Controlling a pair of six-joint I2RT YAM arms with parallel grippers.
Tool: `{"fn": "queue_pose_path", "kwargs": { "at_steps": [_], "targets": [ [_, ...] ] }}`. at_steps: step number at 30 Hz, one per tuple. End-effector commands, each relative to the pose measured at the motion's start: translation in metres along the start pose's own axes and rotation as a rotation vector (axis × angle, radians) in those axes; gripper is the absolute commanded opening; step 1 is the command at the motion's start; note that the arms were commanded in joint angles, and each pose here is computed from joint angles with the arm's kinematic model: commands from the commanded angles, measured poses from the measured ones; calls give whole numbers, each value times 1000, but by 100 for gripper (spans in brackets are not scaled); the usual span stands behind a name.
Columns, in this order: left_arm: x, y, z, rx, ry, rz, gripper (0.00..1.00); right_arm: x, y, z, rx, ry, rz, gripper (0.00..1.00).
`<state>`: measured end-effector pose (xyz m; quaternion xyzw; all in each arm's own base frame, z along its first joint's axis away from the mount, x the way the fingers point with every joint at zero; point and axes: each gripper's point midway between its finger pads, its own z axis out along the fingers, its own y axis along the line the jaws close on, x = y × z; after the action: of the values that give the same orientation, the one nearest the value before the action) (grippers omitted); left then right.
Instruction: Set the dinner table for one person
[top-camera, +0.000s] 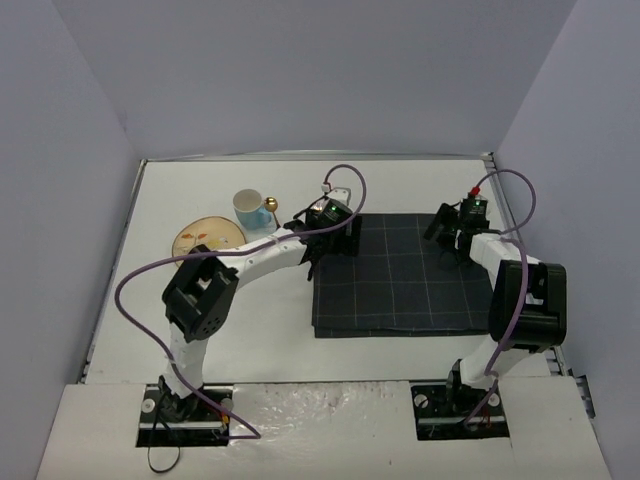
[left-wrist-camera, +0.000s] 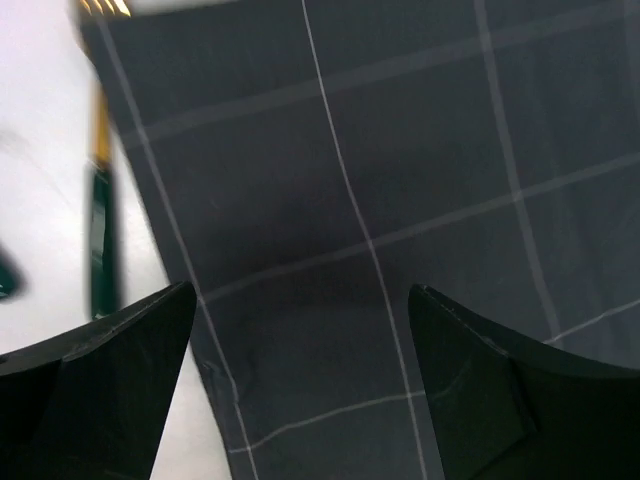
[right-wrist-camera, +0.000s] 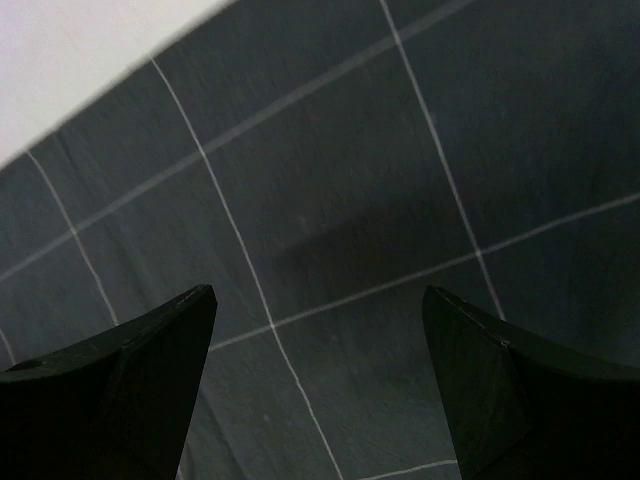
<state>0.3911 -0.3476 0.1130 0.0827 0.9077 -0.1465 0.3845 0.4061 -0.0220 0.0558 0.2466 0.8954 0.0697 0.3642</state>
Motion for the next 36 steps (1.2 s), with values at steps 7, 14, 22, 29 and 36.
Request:
{"fn": "queue_pose_path", "kwargs": {
  "at_steps": [7, 14, 22, 29, 36],
  "targets": [
    [81, -16, 32, 34, 189, -81, 68, 32, -46, 14, 34, 32, 203, 82],
    [116, -47, 38, 68, 281, -98, 66, 16, -79, 22, 138, 5, 215, 83],
    [111, -75, 38, 119, 292, -93, 67, -15, -97, 26, 203, -40, 193, 84],
    [116, -67, 37, 50, 315, -86, 67, -25, -107, 21, 244, -57, 193, 85],
    [108, -60, 34, 27, 297, -72, 71, -23, -107, 17, 244, -58, 202, 85]
  ]
}}
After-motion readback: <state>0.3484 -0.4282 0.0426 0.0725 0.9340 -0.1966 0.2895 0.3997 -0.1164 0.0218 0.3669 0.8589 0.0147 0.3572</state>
